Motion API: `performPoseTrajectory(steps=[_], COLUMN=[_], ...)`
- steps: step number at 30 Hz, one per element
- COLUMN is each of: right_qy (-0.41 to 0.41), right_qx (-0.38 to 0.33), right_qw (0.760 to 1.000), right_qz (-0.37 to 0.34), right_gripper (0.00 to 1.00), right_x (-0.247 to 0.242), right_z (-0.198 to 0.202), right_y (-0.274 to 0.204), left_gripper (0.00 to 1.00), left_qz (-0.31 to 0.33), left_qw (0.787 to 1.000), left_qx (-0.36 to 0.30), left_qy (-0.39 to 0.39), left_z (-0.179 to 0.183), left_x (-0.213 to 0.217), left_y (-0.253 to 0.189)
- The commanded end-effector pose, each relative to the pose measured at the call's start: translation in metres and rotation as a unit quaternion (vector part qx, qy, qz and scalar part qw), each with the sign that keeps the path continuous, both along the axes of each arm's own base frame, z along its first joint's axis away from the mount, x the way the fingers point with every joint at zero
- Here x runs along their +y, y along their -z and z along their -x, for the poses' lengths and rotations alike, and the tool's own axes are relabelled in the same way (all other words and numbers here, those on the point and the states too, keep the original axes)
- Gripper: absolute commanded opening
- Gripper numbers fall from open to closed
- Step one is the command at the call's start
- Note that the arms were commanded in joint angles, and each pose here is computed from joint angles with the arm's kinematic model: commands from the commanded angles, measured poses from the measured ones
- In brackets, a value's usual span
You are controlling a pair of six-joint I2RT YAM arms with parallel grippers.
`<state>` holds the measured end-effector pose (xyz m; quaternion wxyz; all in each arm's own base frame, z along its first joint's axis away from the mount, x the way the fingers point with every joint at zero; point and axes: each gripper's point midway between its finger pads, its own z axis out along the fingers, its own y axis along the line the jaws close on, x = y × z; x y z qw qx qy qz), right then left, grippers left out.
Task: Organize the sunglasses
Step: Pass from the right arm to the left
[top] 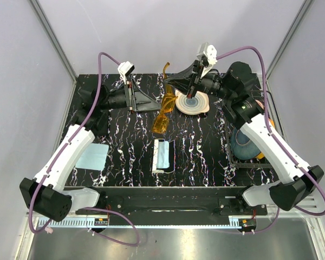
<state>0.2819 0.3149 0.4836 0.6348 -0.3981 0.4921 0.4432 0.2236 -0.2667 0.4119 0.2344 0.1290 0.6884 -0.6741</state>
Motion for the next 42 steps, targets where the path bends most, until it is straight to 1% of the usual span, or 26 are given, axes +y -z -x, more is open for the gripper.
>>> performPoseTrajectory(steps=[1,2,5,9,15,16,19,20,21,22,25,27,29,32,34,37,42], right_qy=[0.013,0.014,0.016,0.015,0.017,0.018,0.019,0.02,0.02,0.019,0.019,0.019,0.018,0.018,0.017,0.017,0.018], right_qx=[-0.019,-0.019,-0.02,-0.024,-0.022,-0.022,-0.025,-0.025,-0.024,-0.026,-0.027,-0.026,-0.025,-0.025,-0.025,-0.025,-0.026], right_qw=[1.0,1.0,1.0,1.0,1.0,1.0,0.999,0.999,0.999,0.999,0.999,0.999,0.999,0.999,0.999,0.999,0.999], right_qz=[-0.01,-0.009,-0.008,-0.01,-0.007,-0.008,-0.009,-0.009,-0.008,-0.009,-0.009,-0.008,-0.009,-0.009,-0.01,-0.009,-0.009], right_gripper=[0.0,0.0,0.0,0.0,0.0,0.0,0.0,0.0,0.0,0.0,0.0,0.0,0.0,0.0,0.0,0.0,0.0], right_x=[0.0,0.0,0.001,0.002,0.004,0.004,0.004,0.004,0.004,0.003,0.002,0.001,0.001,0.001,0.001,0.002,0.003], right_z=[-0.001,-0.002,-0.004,-0.005,-0.008,-0.008,-0.008,-0.009,-0.008,-0.007,-0.005,-0.004,-0.003,-0.003,-0.002,-0.003,-0.005], right_y=[-0.008,-0.007,-0.006,-0.007,-0.004,-0.004,-0.004,-0.003,-0.002,-0.004,-0.003,-0.002,-0.002,-0.001,-0.001,0.0,0.001], left_gripper=[0.56,0.52,0.5,0.45,0.45,0.5,0.6,0.67,0.7,0.72,0.81,0.82,0.82,0.76,0.68,0.64,0.62], left_qz=[0.021,0.018,0.008,-0.006,-0.008,-0.015,-0.019,-0.021,-0.023,-0.024,-0.023,-0.022,-0.023,-0.026,-0.025,-0.023,-0.018], left_qw=[0.999,0.999,0.999,0.999,0.999,0.998,0.998,0.998,0.998,0.998,0.998,0.997,0.996,0.994,0.994,0.995,0.996], left_qx=[-0.023,-0.019,-0.002,0.026,0.036,0.046,0.051,0.052,0.055,0.052,0.05,0.052,0.061,0.077,0.086,0.085,0.08], left_qy=[0.034,0.037,0.04,0.033,0.03,0.028,0.022,0.013,0.007,-0.002,-0.028,-0.045,-0.059,-0.068,-0.065,-0.055,-0.026], left_z=[0.015,0.015,0.014,0.006,0.004,0.004,0.002,-0.002,-0.003,-0.007,-0.014,-0.018,-0.021,-0.024,-0.024,-0.021,-0.013], left_x=[0.002,0.0,-0.002,-0.004,-0.006,-0.005,-0.004,-0.001,0.001,0.003,0.011,0.016,0.019,0.019,0.018,0.015,0.006], left_y=[-0.016,-0.014,-0.005,0.008,0.011,0.016,0.02,0.021,0.021,0.021,0.022,0.024,0.028,0.035,0.038,0.036,0.029])
